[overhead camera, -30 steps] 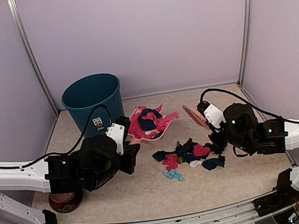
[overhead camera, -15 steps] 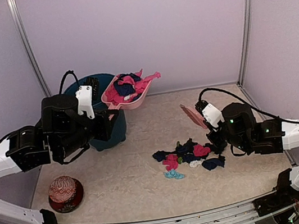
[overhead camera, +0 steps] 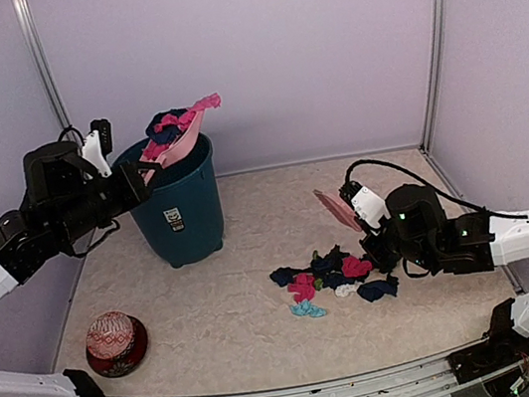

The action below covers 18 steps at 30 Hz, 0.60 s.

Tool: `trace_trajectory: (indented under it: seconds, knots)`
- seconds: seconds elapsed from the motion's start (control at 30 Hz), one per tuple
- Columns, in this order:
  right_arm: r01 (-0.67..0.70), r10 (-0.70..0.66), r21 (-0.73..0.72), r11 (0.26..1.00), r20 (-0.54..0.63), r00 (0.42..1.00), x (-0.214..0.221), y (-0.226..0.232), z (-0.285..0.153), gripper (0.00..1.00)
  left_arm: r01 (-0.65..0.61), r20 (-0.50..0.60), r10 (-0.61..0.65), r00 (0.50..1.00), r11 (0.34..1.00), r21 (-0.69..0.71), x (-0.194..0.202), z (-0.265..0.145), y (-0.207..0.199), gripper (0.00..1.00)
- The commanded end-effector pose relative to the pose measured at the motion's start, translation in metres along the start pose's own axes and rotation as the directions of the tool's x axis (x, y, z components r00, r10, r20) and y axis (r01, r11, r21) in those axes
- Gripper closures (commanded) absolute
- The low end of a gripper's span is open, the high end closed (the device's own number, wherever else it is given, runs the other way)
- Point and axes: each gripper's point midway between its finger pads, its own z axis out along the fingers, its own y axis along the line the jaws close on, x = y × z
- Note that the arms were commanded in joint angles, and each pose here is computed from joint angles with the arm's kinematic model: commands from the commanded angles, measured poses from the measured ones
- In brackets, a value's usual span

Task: Sweep away the paper scraps from the table

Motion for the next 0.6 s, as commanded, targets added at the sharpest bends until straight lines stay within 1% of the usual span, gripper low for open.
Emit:
trace_trajectory:
  seconds: [0.0,0.07,0.2,0.33,0.47,0.57]
  knots:
    - [-0.027,0.027,0.008,1.000,0.038,0.999,-0.012,-0.004,0.002,1.00,0.159,-0.003,-0.161,0.987,0.971,0.178,-0.017,-0.004,-0.009,1.00]
    - [-0.029,0.028,0.008,1.000,0.037,0.999,-0.012,-0.004,0.002,1.00,0.229,-0.012,-0.232,0.973,0.949,0.215,-0.021,-0.001,-0.001,1.00]
    - [-0.028,0.028,0.010,1.000,0.031,0.999,-0.009,-0.004,0.004,1.00,0.355,-0.066,-0.351,0.934,0.888,0.293,-0.019,0.005,0.005,1.00]
    - [-0.030,0.030,0.007,1.000,0.028,0.999,-0.007,-0.003,0.004,1.00,0.467,-0.096,-0.465,0.880,0.813,0.347,-0.019,0.006,0.012,1.00]
    - [-0.033,0.033,0.001,0.999,0.030,0.999,-0.006,-0.001,0.005,1.00,0.567,-0.126,-0.567,0.814,0.730,0.380,-0.015,0.009,0.020,1.00]
    - [-0.033,0.033,-0.004,0.999,0.025,0.999,-0.004,0.000,0.006,1.00,0.649,-0.159,-0.652,0.741,0.635,0.419,-0.013,0.010,0.025,1.00]
